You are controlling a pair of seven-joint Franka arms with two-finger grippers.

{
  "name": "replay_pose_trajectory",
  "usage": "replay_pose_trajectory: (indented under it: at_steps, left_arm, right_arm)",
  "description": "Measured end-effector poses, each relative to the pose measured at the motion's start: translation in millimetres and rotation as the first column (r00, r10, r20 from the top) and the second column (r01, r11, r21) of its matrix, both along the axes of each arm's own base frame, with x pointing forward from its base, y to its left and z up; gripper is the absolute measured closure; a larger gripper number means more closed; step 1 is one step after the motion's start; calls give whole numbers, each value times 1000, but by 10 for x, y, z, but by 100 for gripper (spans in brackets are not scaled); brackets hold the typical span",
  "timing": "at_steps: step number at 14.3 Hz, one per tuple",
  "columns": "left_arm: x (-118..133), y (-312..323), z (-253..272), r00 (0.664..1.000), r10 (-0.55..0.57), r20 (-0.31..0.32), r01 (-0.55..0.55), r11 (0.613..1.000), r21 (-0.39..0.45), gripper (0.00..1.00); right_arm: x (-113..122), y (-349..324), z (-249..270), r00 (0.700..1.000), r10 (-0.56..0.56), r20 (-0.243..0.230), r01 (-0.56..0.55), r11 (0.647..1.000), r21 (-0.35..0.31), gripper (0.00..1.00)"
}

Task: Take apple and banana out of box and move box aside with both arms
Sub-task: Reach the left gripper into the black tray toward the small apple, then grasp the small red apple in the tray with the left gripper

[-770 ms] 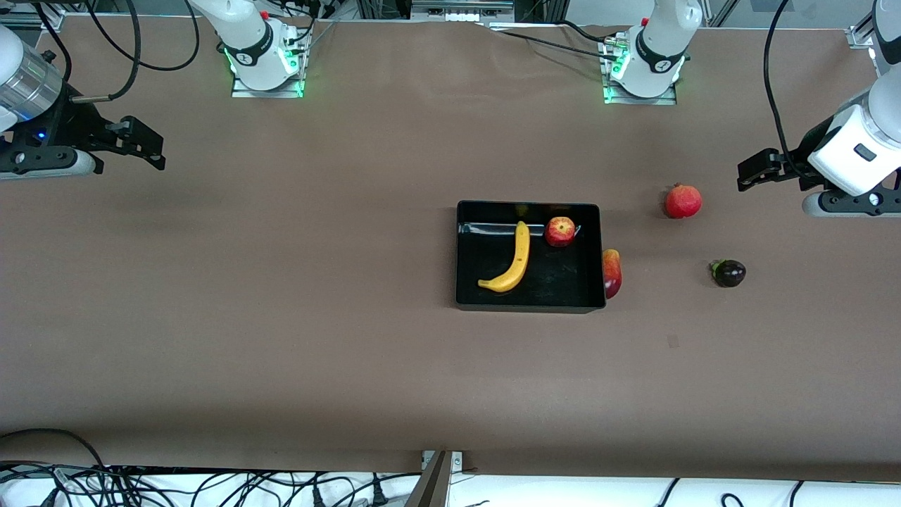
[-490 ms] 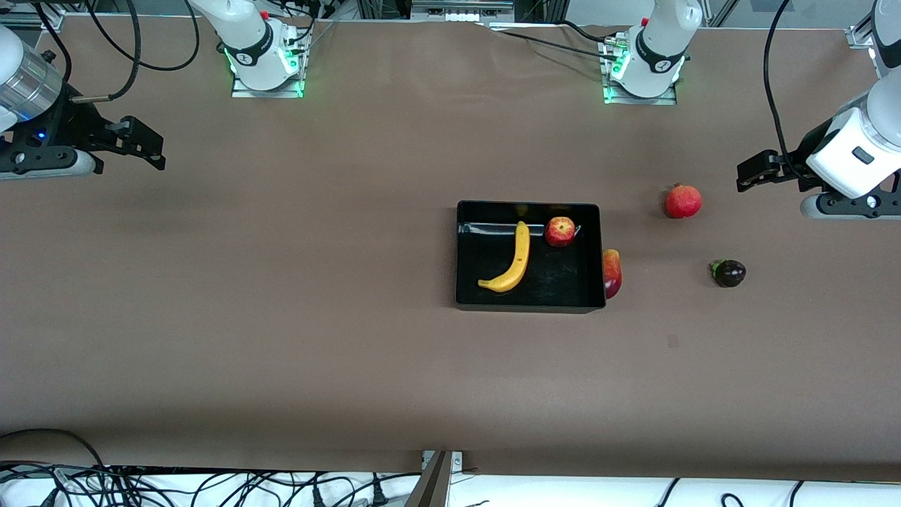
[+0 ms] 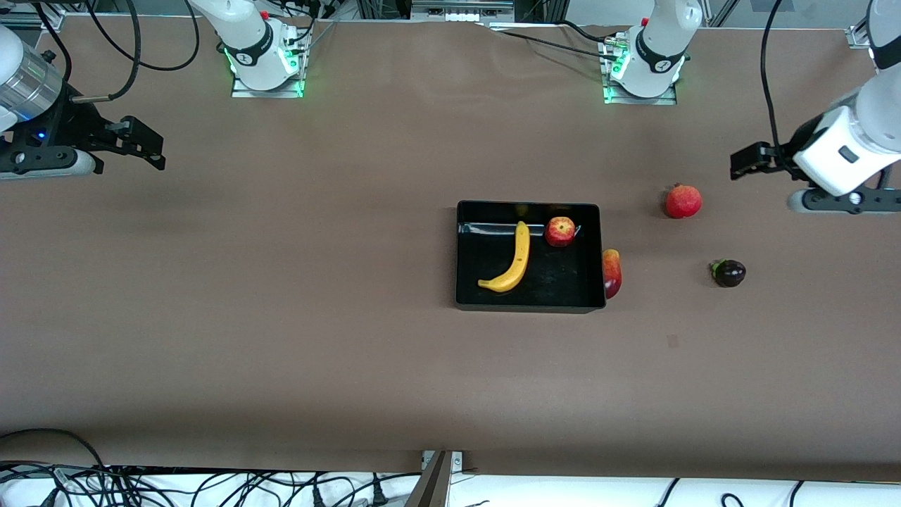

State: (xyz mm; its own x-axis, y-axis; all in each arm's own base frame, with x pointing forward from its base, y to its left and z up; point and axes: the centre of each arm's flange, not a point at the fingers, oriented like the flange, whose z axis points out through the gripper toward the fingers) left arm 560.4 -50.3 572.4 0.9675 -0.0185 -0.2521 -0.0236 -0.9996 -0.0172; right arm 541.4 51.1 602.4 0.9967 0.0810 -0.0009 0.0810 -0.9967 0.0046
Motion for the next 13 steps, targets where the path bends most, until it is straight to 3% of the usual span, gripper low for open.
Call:
replay_pose_trajectory:
  at_steps: [2,5,9,13]
  left_arm:
    - [38,-365,-182,998,-42,-35,40,997,-60,0]
    - [284,-877,-693,998,-51,-34,46,991,-129,0]
    - [479,-1489,-1577,998,-11,-68,4,995,-103,0]
    - [201,-2266,-2412,1000,-4,-31,3,1000,-16,0]
  right_arm:
    - [0,2,0,1000,0,0,0,1000,0,0]
    - [0,3,2,1000,1,0,-1,1000,0,0]
    - [0,4,3,1000,1,1,-1,1000,0,0]
    - [0,6,5,1000,1,1,-1,1000,0,0]
